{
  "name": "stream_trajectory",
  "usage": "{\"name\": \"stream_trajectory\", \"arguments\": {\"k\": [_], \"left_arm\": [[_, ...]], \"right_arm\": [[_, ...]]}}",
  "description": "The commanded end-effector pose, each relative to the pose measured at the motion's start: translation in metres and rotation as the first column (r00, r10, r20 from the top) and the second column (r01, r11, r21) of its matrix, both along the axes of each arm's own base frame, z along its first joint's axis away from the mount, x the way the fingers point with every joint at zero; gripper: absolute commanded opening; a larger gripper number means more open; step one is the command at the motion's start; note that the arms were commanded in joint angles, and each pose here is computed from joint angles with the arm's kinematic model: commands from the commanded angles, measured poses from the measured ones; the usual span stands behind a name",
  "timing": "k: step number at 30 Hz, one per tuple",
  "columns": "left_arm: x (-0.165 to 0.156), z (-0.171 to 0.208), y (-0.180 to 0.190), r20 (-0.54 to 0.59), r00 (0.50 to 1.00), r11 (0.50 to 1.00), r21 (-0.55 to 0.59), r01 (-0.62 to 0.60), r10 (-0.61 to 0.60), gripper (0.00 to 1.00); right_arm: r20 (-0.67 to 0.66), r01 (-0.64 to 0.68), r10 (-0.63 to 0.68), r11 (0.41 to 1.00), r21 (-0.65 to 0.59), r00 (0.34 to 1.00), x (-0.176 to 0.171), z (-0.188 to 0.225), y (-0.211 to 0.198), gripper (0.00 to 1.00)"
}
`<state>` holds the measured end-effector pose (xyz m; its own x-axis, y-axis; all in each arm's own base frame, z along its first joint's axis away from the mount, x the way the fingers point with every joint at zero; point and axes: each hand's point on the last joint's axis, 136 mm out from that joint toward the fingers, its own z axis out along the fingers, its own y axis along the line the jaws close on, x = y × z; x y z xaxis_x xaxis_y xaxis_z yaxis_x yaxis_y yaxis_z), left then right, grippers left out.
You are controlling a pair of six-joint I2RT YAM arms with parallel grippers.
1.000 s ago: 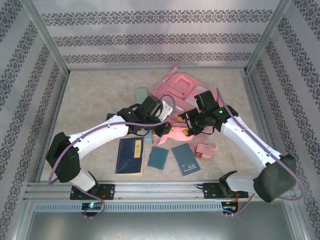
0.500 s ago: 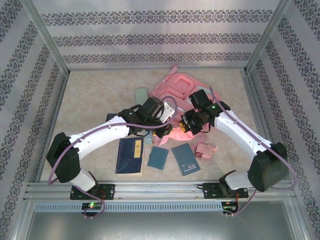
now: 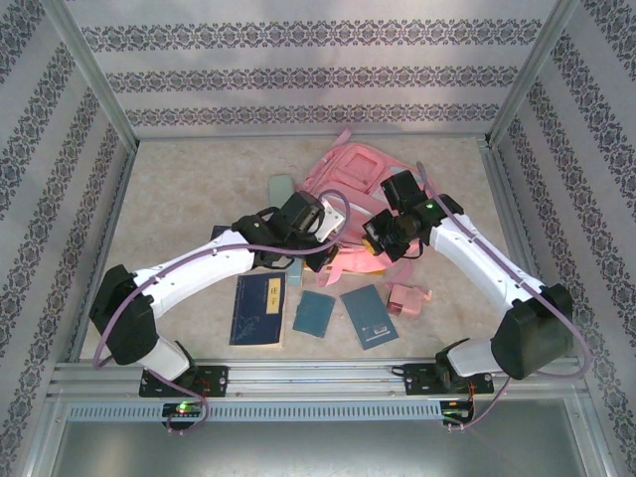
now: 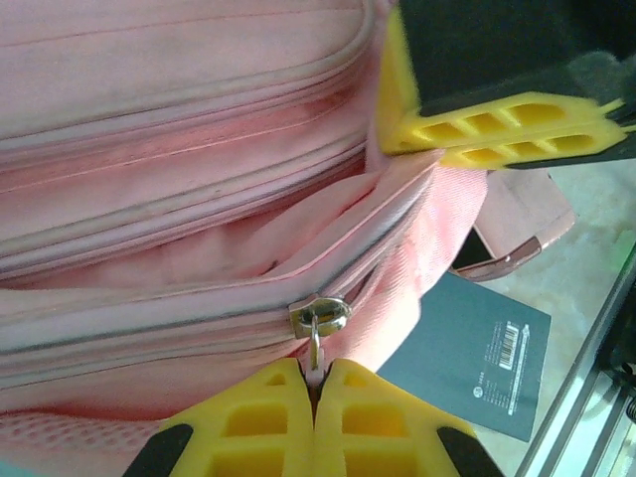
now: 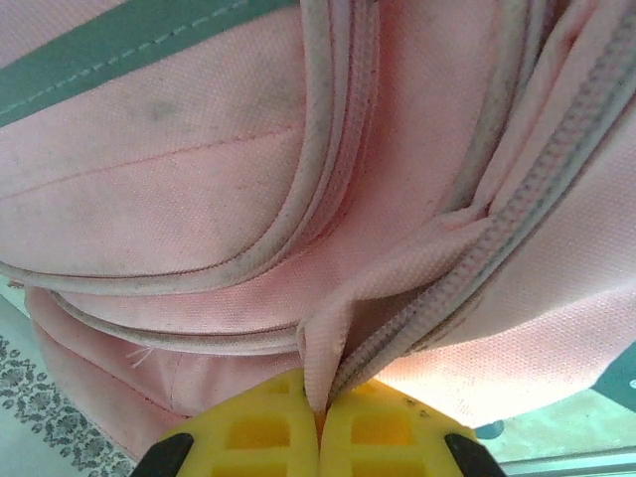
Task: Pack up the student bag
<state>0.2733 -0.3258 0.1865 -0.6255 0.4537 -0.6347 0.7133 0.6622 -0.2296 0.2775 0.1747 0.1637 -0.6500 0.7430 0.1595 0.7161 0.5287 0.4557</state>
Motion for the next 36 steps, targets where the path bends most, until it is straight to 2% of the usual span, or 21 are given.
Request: {"name": "stream_trajectory", "arguments": {"k": [1,19,26,27,29,31,36], "left_arm": [[-0.002,0.008,0.033,-0.013,0.997,0.997,0.027,-0.076,0.077,0.0],[0.022,-0.026,0.084,-0.092,0.966,0.969,0.067,-0.237,0.243,0.0],[0.024,-0.03,0.078,-0.118,0.966,0.973,0.049,-0.227,0.231,0.0],[0.025,-0.028,0.075,-0.124,0.966,0.974,0.038,-0.224,0.227,0.0],[0.029,-0.022,0.067,-0.13,0.968,0.976,0.005,-0.216,0.215,0.0],[0.035,-0.014,0.06,-0.128,0.968,0.975,-0.027,-0.22,0.215,0.0],[0.045,0.005,0.035,-0.132,0.973,0.972,-0.112,-0.206,0.191,0.0]], "right_arm": [[0.128,0.007,0.009,0.993,-0.118,0.992,0.017,0.017,-0.029,0.0],[0.259,-0.121,0.187,0.96,-0.252,0.948,0.033,0.035,-0.054,0.0],[0.237,-0.194,0.291,0.913,-0.36,0.927,0.044,0.033,-0.066,0.0],[0.237,-0.198,0.297,0.91,-0.364,0.925,0.045,0.033,-0.067,0.05],[0.225,-0.203,0.297,0.909,-0.365,0.928,0.044,0.032,-0.067,0.28],[0.219,-0.202,0.29,0.914,-0.353,0.931,0.042,0.033,-0.066,0.39],[0.228,-0.18,0.264,0.925,-0.334,0.937,0.034,0.051,-0.066,0.43]]}}
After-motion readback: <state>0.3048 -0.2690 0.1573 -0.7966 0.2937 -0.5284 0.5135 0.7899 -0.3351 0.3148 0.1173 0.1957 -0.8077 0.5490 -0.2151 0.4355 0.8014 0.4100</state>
